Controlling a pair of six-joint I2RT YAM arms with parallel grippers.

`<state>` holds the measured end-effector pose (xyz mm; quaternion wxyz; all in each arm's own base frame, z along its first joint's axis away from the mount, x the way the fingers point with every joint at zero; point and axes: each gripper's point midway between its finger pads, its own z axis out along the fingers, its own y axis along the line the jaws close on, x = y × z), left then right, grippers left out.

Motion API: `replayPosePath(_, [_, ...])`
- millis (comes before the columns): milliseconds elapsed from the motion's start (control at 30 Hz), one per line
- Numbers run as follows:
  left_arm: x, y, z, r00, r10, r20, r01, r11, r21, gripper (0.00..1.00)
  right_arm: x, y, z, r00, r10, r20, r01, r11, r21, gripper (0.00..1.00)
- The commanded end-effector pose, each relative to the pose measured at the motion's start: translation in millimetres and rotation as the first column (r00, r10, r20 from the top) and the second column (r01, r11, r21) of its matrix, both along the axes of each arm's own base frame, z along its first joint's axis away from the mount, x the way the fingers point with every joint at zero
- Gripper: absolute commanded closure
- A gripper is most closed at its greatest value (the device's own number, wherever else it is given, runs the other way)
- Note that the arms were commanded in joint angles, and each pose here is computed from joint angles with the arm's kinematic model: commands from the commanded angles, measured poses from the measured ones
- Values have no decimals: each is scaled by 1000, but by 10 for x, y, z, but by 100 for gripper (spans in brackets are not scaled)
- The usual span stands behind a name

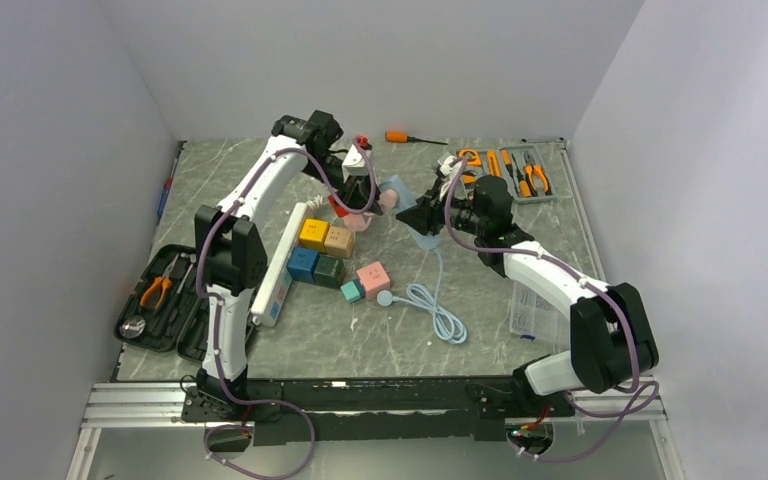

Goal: Pull the plug off the socket
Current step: Remove the plug from the socket.

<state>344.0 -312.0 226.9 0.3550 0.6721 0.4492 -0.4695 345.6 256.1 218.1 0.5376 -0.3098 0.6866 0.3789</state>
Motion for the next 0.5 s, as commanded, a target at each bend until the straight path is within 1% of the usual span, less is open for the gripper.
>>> replayPosePath(0, [-289, 39, 68, 994, -30, -107, 31, 999, 5, 100, 280, -43, 820, 960, -82, 268, 48, 990, 132, 100])
replayPosePath(167, [-336, 54, 104, 995, -48, -87, 48, 999, -5, 100, 328, -11, 727, 970, -78, 230, 47, 989, 137, 100])
replayPosePath(300, [-427, 74, 86, 995, -65, -74, 64, 998, -12, 100, 501, -65, 572, 973, -139, 182, 119, 986, 118, 100])
replayPosePath(367, [-504, 85, 17, 995, -87, -52, 87, 996, 9, 100, 625, -101, 450, 974, -174, 148, 161, 982, 96, 100])
replayPosePath(467, [-551, 84, 18, 994, -101, -35, 101, 995, 2, 100, 746, -107, 354, 974, -190, 120, 182, 980, 77, 100])
